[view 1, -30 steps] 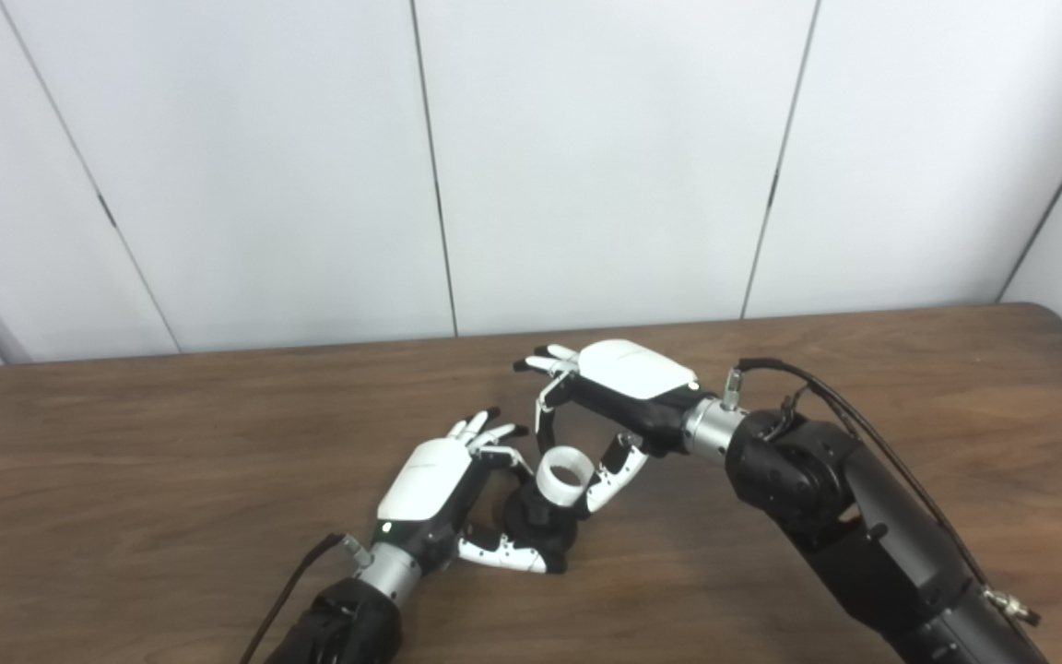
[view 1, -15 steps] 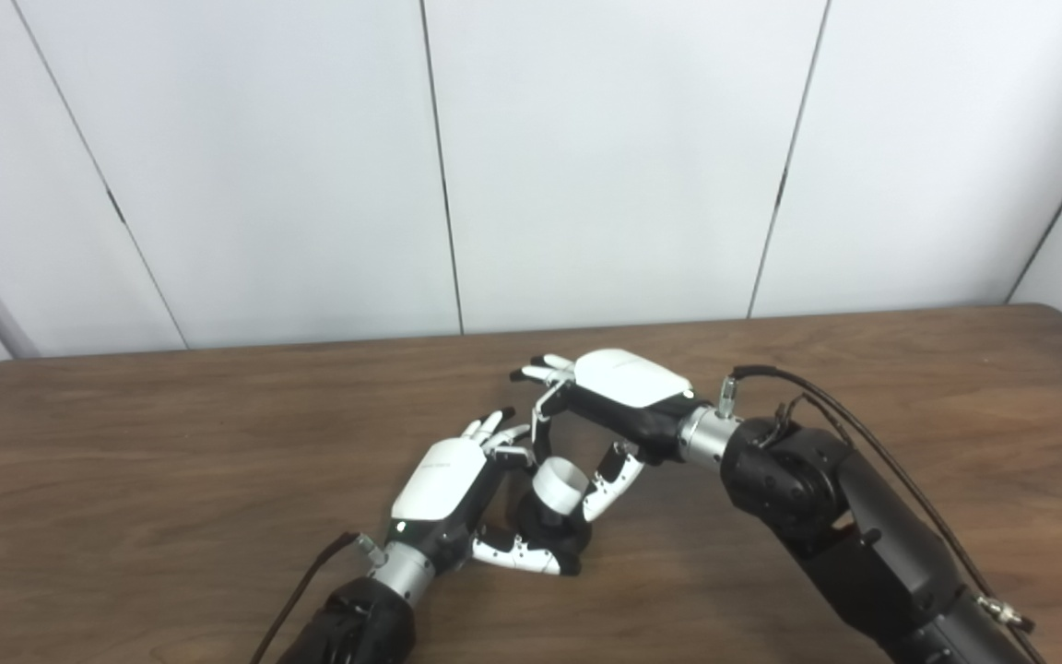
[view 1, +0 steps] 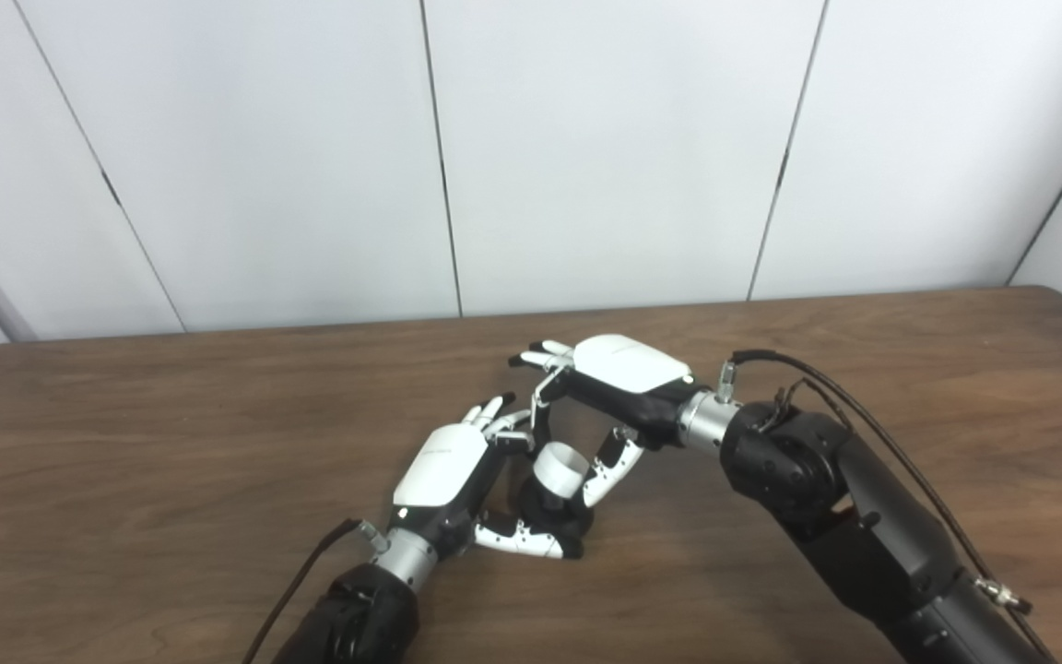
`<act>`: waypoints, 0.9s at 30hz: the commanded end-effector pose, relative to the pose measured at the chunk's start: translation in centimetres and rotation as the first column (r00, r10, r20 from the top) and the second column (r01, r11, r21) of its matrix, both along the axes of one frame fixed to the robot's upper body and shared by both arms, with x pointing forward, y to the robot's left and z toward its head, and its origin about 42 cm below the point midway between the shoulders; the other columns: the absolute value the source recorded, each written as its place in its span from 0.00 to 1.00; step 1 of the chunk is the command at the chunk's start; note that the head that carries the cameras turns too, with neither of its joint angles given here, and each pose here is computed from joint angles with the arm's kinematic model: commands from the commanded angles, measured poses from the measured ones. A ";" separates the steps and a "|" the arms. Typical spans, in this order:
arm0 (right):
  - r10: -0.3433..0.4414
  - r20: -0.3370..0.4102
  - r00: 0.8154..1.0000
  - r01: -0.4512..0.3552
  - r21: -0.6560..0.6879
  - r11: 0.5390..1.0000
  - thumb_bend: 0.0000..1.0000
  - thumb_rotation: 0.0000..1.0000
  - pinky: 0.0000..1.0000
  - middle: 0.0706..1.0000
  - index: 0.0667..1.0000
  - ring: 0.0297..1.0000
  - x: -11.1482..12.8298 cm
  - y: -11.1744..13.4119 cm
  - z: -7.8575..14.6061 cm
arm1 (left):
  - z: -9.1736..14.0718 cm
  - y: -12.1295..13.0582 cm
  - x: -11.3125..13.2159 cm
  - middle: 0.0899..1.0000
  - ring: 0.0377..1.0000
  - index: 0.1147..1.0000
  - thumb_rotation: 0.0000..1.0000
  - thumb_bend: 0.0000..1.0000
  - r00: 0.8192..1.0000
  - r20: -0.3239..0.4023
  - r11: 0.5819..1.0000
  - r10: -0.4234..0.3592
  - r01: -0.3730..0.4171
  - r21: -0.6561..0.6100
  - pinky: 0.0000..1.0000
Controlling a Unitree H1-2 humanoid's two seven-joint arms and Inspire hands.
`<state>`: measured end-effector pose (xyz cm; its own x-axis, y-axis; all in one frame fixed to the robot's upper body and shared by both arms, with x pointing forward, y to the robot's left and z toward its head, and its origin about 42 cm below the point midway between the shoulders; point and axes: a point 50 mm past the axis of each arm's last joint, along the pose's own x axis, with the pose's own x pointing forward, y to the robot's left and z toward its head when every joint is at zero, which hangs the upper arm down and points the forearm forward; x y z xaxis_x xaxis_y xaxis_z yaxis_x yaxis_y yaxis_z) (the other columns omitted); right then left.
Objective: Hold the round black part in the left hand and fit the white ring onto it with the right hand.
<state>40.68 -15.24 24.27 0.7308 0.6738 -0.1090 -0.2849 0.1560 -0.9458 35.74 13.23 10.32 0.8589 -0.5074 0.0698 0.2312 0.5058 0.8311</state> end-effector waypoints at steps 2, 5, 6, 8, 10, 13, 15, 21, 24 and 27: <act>0.044 0.079 0.996 -0.047 0.037 0.998 0.52 0.13 0.94 0.96 0.44 1.00 0.1 1.1 2.1 | -5.8 -1.9 -4.9 0.88 1.00 0.41 0.05 0.52 0.981 -0.189 0.999 -0.035 0.037 0.011 1.00; 0.048 0.079 0.996 -0.051 0.036 0.998 0.52 0.13 0.94 0.96 0.44 1.00 0.1 1.2 2.1 | -5.8 -2.1 -4.8 0.87 1.00 0.41 0.05 0.52 0.982 -0.188 0.999 -0.034 0.035 0.005 1.00; 0.050 0.080 0.996 -0.053 0.036 0.998 0.52 0.13 0.94 0.96 0.44 1.00 0.1 1.2 2.2 | -5.7 -2.2 -4.8 0.87 1.00 0.41 0.05 0.52 0.982 -0.188 0.999 -0.033 0.035 0.004 1.00; 0.053 0.078 0.996 -0.056 0.038 0.998 0.52 0.13 0.94 0.96 0.44 1.00 0.1 1.4 2.2 | -5.7 -2.4 -4.8 0.87 1.00 0.41 0.05 0.52 0.982 -0.188 0.999 -0.034 0.035 0.003 1.00; 0.060 0.077 0.995 -0.064 0.043 0.997 0.52 0.13 0.94 0.96 0.44 1.00 0.1 1.7 2.2 | -5.6 -2.5 -4.8 0.87 1.00 0.41 0.05 0.52 0.981 -0.189 0.999 -0.035 0.036 0.001 1.00; 0.069 0.075 0.995 -0.073 0.052 0.996 0.52 0.13 0.94 0.96 0.44 1.00 0.1 2.0 2.0 | -5.5 -2.7 -4.8 0.87 1.00 0.41 0.05 0.52 0.981 -0.190 0.999 -0.035 0.036 0.001 1.00; 0.066 0.067 0.996 -0.070 0.052 0.996 0.52 0.13 0.94 0.96 0.44 1.00 0.0 2.3 1.9 | -5.5 -2.8 -4.7 0.87 1.00 0.41 0.05 0.52 0.981 -0.192 0.999 -0.035 0.036 -0.001 1.00; 0.072 0.063 0.995 -0.075 0.050 0.996 0.52 0.13 0.95 0.96 0.44 1.00 -0.1 2.8 1.9 | -5.5 -3.1 -4.5 0.87 1.00 0.41 0.05 0.52 0.981 -0.190 0.999 -0.038 0.039 0.002 1.00; 0.079 0.070 0.994 -0.083 0.046 0.995 0.52 0.13 0.94 0.96 0.44 1.00 -0.1 2.8 1.9 | -5.5 -3.3 -4.5 0.87 1.00 0.41 0.05 0.52 0.981 -0.188 0.999 -0.039 0.040 0.006 1.00; 0.089 0.073 0.993 -0.092 0.041 0.995 0.52 0.13 0.92 0.95 0.44 1.00 -0.2 2.9 1.6 | -5.4 -3.3 -4.4 0.88 1.00 0.41 0.05 0.52 0.982 -0.186 0.999 -0.041 0.044 0.011 1.00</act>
